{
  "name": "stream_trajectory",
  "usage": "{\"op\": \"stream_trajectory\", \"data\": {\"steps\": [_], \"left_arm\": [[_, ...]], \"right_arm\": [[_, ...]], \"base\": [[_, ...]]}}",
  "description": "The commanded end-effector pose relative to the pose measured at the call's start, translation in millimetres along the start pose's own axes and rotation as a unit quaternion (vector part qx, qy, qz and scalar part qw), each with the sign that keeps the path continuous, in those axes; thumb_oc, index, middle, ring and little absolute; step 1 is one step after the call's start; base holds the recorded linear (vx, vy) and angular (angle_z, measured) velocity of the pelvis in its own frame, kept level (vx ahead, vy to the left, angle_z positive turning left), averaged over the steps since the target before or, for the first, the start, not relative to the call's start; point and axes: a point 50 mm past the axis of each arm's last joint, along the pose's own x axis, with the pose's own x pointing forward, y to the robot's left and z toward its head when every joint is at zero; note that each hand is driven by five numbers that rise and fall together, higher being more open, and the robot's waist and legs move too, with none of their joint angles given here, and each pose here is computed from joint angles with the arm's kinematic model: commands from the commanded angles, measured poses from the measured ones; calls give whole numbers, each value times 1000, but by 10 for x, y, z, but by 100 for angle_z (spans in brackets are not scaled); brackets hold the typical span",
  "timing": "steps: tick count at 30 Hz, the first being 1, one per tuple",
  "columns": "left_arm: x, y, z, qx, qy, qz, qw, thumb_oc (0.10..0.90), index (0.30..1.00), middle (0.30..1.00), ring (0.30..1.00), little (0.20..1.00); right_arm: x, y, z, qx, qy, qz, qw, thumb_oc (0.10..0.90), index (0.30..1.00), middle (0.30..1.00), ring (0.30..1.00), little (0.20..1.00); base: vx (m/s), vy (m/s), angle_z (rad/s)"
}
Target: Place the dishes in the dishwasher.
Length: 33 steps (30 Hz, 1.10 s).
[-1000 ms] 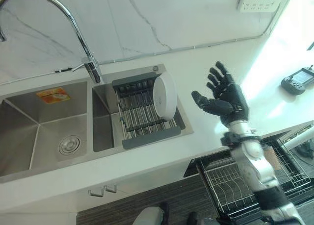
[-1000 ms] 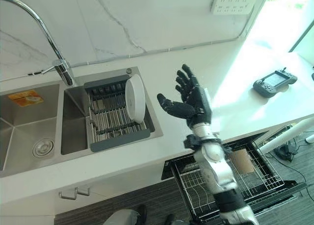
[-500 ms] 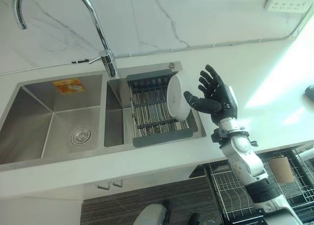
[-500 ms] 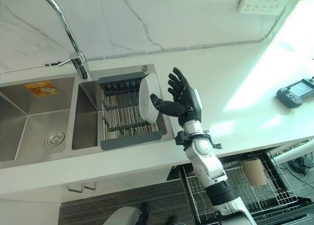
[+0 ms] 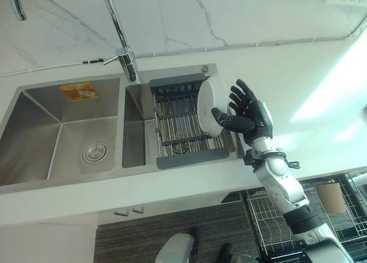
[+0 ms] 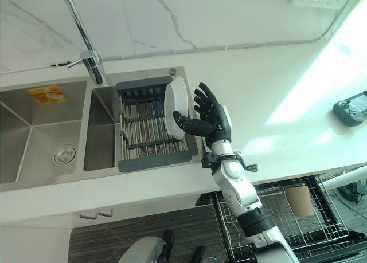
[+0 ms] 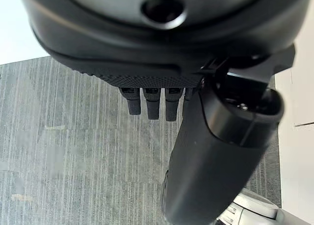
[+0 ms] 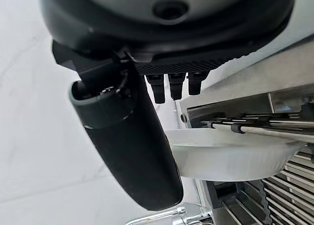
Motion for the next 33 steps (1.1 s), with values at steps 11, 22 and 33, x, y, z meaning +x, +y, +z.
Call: {"op": "stream_trajectory", "data": {"steps": [11,22,33], "left_arm": [[-34,339,-343,28,69,39,996,800,900,900,900,900],[-33,334,-322,27,66,40,997,800,900,900,900,900],[-30,310,-324,31,64,37,997,800,900,900,900,900]], "right_arm": [[229,401,419,8,-96,75,993,579,568,568,568,568],[245,391,453,-28,-109,61,992,400,300,300,300,300],[228,340,477,-28,-126,38,991,400,300,300,300,300]], "base": [[-7,2,2],[0,0,0],[0,0,0]]}}
